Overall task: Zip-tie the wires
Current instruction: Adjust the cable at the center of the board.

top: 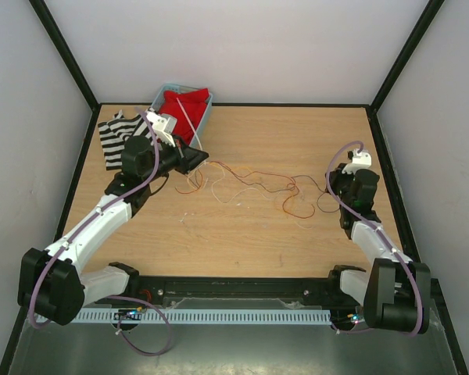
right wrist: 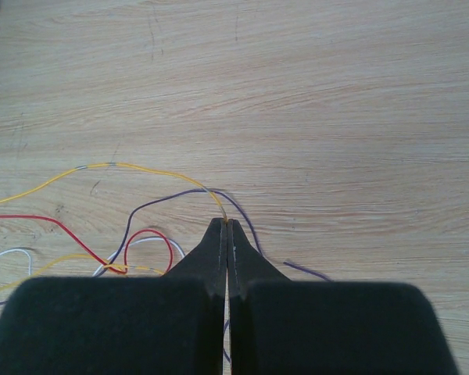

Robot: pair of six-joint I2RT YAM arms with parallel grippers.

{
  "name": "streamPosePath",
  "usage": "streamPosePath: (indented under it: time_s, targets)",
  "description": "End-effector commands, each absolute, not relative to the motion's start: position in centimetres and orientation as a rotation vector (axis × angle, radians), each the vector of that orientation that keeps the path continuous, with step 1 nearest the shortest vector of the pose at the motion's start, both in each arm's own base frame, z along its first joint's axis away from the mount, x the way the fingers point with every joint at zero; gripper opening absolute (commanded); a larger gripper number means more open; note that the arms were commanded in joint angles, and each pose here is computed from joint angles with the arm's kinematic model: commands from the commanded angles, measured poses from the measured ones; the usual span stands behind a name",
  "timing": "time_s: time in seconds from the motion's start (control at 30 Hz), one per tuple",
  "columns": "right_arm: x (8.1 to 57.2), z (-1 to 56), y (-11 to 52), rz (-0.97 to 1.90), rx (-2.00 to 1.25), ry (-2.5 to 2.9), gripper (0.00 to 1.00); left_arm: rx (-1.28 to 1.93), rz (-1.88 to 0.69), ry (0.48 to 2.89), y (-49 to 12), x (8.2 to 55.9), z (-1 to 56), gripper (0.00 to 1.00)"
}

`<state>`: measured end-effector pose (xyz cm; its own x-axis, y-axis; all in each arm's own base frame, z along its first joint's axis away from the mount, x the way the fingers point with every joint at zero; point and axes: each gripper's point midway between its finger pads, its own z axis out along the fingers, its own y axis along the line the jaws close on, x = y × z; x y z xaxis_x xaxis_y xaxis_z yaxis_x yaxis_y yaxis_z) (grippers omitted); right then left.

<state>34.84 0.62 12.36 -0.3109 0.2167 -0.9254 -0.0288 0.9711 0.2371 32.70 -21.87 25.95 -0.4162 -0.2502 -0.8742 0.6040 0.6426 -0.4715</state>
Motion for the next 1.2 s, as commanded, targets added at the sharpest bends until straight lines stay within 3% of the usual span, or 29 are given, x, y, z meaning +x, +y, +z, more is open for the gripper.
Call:
streamPosePath:
  time_s: [0.0,0.27,0.43,0.53,0.83,1.17]
  targets:
    - [35.0,12.5,0.9,0.279,0.139,1.863,0.00,0.290,-0.974,1.715,-21.6,32.5,27.3,0.00]
    - [35.5,13.9,3.4,0.404,-0.012,1.837,0.00,0.289,-0.981,1.720,-21.8,32.6,27.2,0.00]
    - [35.3,17.4,5.9,0.535,-0.135,1.741,0.36,0.291,-0.981,1.722,-21.8,32.7,27.1,0.00]
    - [34.6,20.2,7.0,0.594,-0.185,1.646,0.47,0.292,-0.984,1.723,-21.9,32.7,27.2,0.00]
    - [30.7,27.8,11.5,0.727,-0.391,1.379,0.62,0.298,-0.988,1.723,-21.9,32.7,27.2,0.00]
    - [27.1,26.9,23.3,0.971,-0.730,1.306,0.72,0.305,-1.005,1.724,-22.1,32.3,27.2,0.00]
